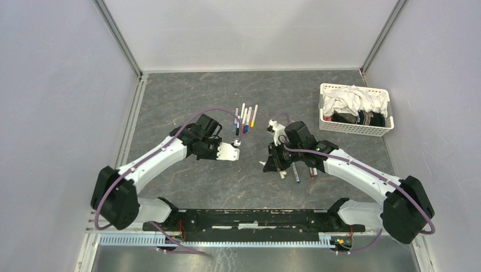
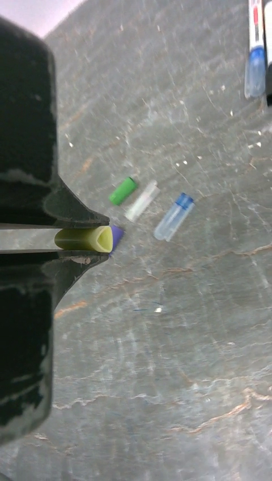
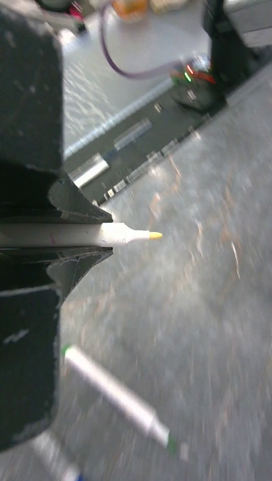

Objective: Open the pen caps
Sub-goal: Place the pen cap at the center of the board, then place the pen at the center of the board.

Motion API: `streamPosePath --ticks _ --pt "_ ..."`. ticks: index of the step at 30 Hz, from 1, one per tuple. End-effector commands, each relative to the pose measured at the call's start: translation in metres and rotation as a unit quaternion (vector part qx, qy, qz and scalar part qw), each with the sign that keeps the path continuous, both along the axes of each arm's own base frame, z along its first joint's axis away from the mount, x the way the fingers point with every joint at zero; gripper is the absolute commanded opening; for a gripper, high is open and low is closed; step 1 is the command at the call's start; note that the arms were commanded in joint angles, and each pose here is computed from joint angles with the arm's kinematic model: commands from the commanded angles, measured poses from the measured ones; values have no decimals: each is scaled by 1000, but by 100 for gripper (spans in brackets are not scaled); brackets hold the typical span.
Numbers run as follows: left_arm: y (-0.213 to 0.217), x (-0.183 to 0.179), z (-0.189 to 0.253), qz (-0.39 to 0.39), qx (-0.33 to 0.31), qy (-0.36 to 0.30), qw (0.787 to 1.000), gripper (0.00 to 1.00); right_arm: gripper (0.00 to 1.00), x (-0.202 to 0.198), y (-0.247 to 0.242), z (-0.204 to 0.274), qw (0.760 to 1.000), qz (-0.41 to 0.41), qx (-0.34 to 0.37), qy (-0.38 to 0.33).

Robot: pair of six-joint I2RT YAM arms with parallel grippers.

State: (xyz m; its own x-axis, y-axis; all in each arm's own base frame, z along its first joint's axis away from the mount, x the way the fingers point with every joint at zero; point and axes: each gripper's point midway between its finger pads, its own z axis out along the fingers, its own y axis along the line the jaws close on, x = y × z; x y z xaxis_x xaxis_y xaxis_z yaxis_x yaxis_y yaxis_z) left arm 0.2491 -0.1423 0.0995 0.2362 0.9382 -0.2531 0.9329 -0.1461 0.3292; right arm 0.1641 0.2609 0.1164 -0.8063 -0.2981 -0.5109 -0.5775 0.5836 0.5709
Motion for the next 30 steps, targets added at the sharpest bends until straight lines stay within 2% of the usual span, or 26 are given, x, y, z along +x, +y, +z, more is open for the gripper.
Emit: streamPosePath --ticks 1,6,11,17,24,26,30 --pt "-22 13 -28 57 -48 22 997 2 0 61 -43 -10 978 -140 -93 -128" --pt "-23 27 -65 104 -40 26 993 2 0 92 -76 -27 939 -261 -129 -181" --pt "-21 37 -84 143 -31 25 989 6 0 98 -98 -55 917 -305 -168 -193" --pt "-23 40 -79 170 -42 28 984 28 8 97 -108 -76 910 -316 -191 -189" --pt "-43 48 -14 204 -118 28 972 58 23 94 -103 -87 915 -313 -192 -168" --pt "-47 51 8 213 -135 28 967 97 29 94 -103 -89 914 -315 -193 -166" --pt "-47 55 48 239 -158 25 958 100 42 91 -107 -90 913 -317 -197 -165"
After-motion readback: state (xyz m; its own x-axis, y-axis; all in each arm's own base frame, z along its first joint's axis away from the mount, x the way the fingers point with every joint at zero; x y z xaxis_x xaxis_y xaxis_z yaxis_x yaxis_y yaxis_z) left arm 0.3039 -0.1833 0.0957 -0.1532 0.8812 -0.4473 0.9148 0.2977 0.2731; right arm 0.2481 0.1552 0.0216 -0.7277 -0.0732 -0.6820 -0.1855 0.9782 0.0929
